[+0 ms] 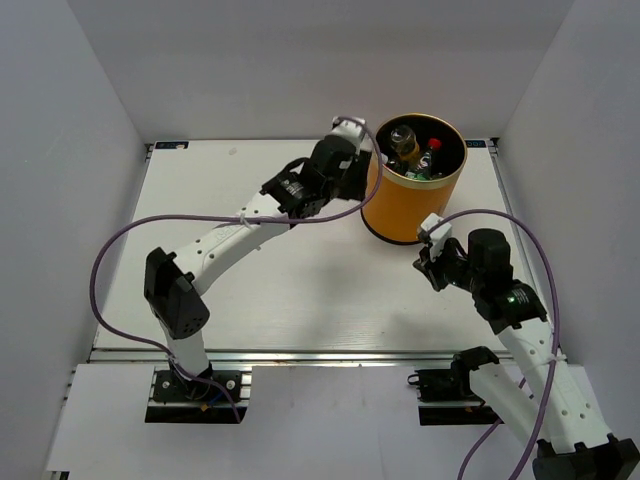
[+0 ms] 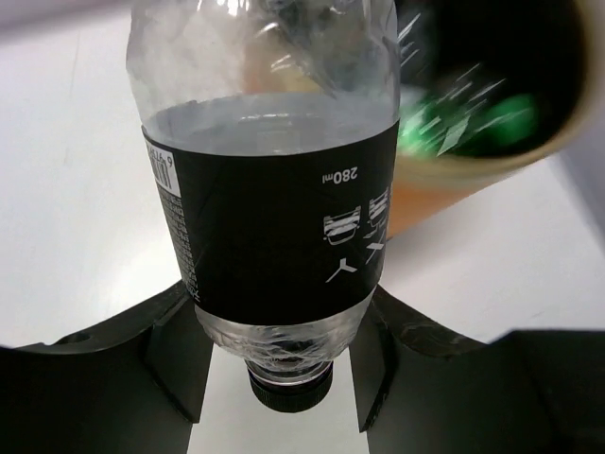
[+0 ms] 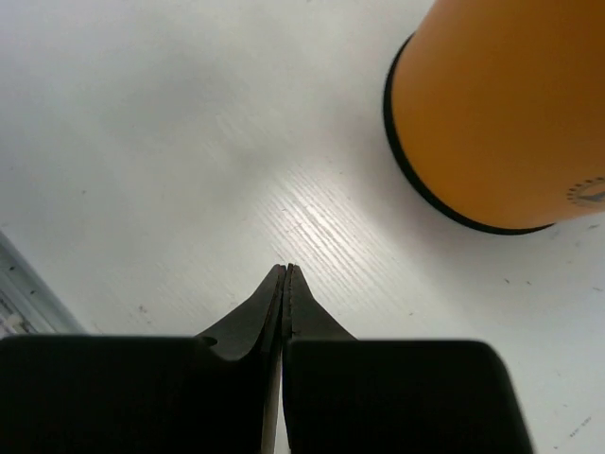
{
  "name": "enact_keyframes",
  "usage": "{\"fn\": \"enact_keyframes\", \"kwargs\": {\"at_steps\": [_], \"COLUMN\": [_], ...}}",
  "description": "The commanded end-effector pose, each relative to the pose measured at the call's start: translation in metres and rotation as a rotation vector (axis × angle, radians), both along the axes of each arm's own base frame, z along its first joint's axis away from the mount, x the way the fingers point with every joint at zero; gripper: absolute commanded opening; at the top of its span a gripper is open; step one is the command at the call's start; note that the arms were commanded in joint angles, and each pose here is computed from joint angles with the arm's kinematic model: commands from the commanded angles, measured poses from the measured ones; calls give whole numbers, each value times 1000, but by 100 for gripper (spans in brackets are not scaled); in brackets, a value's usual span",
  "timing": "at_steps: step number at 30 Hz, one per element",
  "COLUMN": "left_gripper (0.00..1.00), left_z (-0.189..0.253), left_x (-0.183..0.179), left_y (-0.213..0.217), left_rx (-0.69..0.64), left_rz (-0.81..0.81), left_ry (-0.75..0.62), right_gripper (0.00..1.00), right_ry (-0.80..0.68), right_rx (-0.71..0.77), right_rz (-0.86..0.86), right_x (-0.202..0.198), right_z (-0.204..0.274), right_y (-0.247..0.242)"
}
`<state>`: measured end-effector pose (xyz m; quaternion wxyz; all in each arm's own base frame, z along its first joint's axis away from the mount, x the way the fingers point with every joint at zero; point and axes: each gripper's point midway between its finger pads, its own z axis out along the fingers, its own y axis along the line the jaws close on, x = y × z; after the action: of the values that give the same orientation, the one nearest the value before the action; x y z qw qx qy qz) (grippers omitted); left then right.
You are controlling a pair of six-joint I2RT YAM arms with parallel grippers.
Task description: Put the plastic bottles in the bin
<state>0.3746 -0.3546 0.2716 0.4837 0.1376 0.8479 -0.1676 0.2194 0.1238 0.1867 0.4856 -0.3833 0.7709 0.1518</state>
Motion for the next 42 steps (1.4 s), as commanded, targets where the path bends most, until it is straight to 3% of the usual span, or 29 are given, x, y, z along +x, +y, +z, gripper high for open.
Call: {"fn": "enact_keyframes", "kwargs": {"at_steps": [1, 9, 15, 18, 19, 20, 21, 22, 23, 25, 31, 33, 35, 36, 37, 42], "left_gripper": [0, 2, 13, 31, 45, 52, 61, 76, 99, 100, 100, 100, 100, 100, 100, 100], "left_z": [84, 160, 164, 148, 140, 133, 128, 125, 124, 124, 142, 177, 163, 199, 166, 139], "left_x": [2, 13, 33, 50, 55, 63, 66, 71, 72, 77, 62, 41, 26, -2, -10, -78], "left_y": [-30, -72, -104, -124, -128, -134, -136, -135, -133, -128, -101, -79, -66, -45, -40, 20], "left_rx": [-111, -322, -393, -396, -388, -389, -380, -370, -368, -361, -341, -373, -322, -367, -307, -287], "left_rz": [-159, -237, -256, -255, -243, -228, -219, -194, -183, -142, -112, -123, -150, -192, -228, -330], "left_ry": [-216, -486, -540, -523, -498, -489, -482, -478, -479, -483, -485, -513, -493, -541, -505, -490], "right_gripper": [0, 0, 0, 0, 0, 0, 9, 16, 24, 43, 69, 79, 90, 90, 90, 90], "right_ry": [27, 62, 46, 45, 41, 43, 43, 44, 44, 40, 38, 43, 33, 36, 16, -10], "right_rx": [6, -14, -32, -35, -35, -38, -37, -38, -37, -38, -31, -31, -20, -18, -12, 25], "right_rz": [129, 243, 248, 246, 249, 243, 247, 240, 239, 236, 224, 191, 163, 133, 121, 24], "right_x": [-20, -33, -32, -32, -32, -32, -33, -31, -31, -30, -28, -26, -22, -19, -16, -6], "right_z": [-9, -23, -26, -27, -26, -27, -27, -27, -27, -27, -25, -25, -22, -21, -17, -6], "right_y": [11, 20, 21, 21, 22, 21, 22, 21, 22, 22, 23, 20, 19, 17, 16, 11]}}
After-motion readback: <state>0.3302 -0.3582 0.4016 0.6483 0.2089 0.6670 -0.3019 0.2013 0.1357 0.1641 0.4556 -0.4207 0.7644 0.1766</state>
